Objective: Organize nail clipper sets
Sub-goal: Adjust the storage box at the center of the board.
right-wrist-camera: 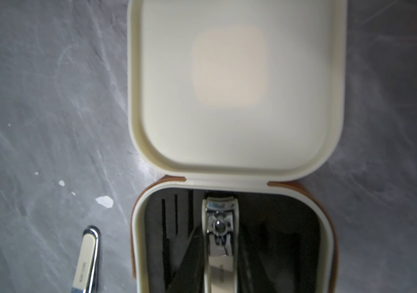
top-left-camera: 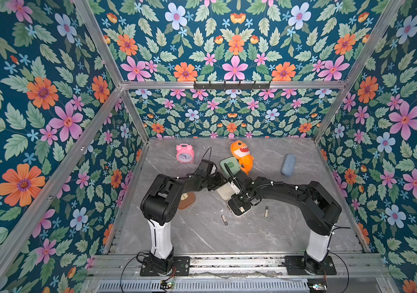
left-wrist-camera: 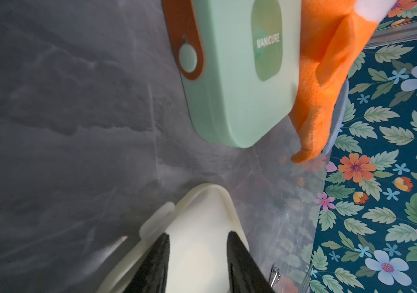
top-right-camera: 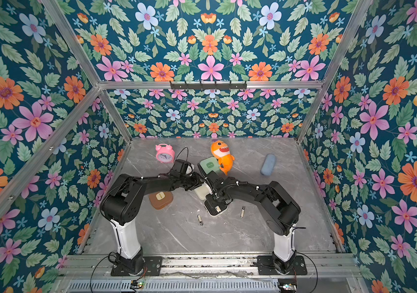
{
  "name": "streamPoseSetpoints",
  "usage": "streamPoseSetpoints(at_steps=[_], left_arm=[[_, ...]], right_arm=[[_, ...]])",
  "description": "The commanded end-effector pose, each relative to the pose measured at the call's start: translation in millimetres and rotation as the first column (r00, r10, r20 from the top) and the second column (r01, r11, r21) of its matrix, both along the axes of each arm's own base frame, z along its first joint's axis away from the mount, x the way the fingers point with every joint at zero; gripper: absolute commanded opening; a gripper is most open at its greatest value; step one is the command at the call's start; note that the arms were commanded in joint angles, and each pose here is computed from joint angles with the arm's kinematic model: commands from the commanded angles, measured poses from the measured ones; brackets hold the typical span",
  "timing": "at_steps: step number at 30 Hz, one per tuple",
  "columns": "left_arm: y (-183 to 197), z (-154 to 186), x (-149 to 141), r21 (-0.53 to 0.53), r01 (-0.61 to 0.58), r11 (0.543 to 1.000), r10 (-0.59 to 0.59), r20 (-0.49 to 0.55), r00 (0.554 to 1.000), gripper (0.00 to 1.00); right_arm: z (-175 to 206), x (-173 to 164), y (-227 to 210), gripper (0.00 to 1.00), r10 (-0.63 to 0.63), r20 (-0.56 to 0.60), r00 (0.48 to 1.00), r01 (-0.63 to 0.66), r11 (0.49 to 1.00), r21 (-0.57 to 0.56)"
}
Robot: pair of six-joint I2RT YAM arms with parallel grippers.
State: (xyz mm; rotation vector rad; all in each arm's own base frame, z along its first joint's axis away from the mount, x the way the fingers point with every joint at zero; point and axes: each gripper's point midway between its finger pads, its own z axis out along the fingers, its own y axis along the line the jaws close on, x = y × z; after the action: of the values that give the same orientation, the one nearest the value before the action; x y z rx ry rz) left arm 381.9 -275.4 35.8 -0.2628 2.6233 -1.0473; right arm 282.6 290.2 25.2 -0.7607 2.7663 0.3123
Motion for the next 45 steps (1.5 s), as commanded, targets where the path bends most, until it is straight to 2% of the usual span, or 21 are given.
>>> streamPoseSetpoints(at_steps=[1,11,18,24,30,38,40,45], left_arm=[[22.4,-22.0,-6.2,0.115,-0.045,0.992,0.050,-0.045,0.998,0.41],[22.1,-19.1,-5.0,0.111,-0.045,0.993,0.049,-0.038,0.998,0.41],[19.8,-14.8,-5.9,0.096,-0.039,0.995,0.042,-0.033,0.999,0.41],[18.5,-10.6,-6.2,0.081,-0.035,0.996,0.037,-0.025,0.999,0.41],[17.8,-10.9,-6.4,0.080,-0.030,0.996,0.032,-0.026,0.999,0.41],[16.6,-10.5,-5.6,0.075,-0.026,0.997,0.028,-0.024,0.999,0.40],[16.0,-9.8,-5.2,0.075,-0.025,0.997,0.026,-0.022,0.999,0.40],[15.1,-8.6,-4.3,0.071,-0.021,0.997,0.022,-0.020,1.000,0.40]], right_arm=[[-17.6,-35.7,-42.6,0.10,-0.071,-0.144,0.987,0.044,0.982,-0.183],[-27.7,-44.9,-49.8,0.10,-0.100,-0.191,0.977,0.050,0.967,-0.251],[-33.0,-46.1,-34.5,0.17,-0.097,-0.210,0.973,0.047,0.972,-0.229],[-11.5,-32.1,-27.5,0.34,-0.108,-0.151,0.983,0.078,0.978,-0.193],[16.4,-17.9,-23.6,0.39,-0.123,-0.092,0.988,0.107,0.981,-0.159],[42.7,-16.9,-17.2,0.43,-0.119,-0.070,0.990,0.112,0.989,-0.095],[44.7,-17.4,-14.8,0.42,-0.118,-0.072,0.990,0.112,0.991,-0.078],[38.6,-16.5,-7.1,0.20,-0.111,-0.092,0.990,0.106,0.993,-0.059]])
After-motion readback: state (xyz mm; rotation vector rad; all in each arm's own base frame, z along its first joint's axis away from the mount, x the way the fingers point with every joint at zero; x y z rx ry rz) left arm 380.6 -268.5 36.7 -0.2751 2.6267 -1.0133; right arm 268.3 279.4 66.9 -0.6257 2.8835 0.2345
